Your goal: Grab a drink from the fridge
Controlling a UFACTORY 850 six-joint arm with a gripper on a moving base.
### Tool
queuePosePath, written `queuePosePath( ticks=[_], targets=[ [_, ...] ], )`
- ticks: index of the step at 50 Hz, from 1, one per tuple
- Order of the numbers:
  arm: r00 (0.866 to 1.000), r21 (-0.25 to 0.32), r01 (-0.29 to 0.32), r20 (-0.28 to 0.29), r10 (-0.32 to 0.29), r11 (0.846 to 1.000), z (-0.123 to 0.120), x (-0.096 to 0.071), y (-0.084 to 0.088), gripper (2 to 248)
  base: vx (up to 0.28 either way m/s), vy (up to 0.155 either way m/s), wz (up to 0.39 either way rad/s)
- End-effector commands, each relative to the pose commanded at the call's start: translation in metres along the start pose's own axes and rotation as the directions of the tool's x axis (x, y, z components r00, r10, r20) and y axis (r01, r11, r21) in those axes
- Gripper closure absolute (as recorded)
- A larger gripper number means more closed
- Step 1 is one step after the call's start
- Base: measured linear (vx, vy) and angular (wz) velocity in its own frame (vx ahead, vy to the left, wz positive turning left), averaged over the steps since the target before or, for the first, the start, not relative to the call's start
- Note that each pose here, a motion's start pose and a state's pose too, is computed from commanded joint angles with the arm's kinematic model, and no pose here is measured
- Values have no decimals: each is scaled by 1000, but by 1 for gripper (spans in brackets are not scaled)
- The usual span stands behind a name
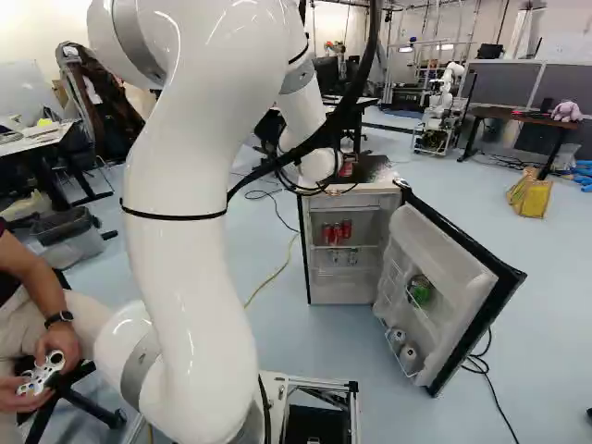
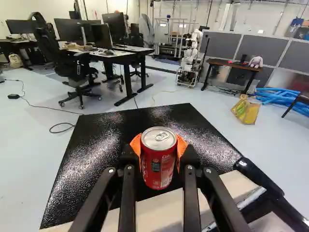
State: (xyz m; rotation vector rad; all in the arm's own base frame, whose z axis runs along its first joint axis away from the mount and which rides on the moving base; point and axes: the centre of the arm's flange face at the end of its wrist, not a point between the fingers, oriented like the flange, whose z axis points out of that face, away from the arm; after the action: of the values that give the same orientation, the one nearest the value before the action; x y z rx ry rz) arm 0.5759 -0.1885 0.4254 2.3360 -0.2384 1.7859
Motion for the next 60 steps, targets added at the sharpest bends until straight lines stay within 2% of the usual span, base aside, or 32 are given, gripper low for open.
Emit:
queuePosePath(
  ticks=[30,50,55,56,60],
  targets=[
    [999,3,-3,46,3,1000,10,-27,-1,159,0,0,0],
    [999,4,-3,50,3,1000,11,-29,-1,159,0,0,0],
    [999,4,-3,50,3,1000,11,-29,-1,154,0,0,0],
    [999,4,-3,50,3,1000,11,-29,-1,124,0,0,0],
    [999,4,-3,50,3,1000,11,-29,-1,124,0,0,0]
  ],
)
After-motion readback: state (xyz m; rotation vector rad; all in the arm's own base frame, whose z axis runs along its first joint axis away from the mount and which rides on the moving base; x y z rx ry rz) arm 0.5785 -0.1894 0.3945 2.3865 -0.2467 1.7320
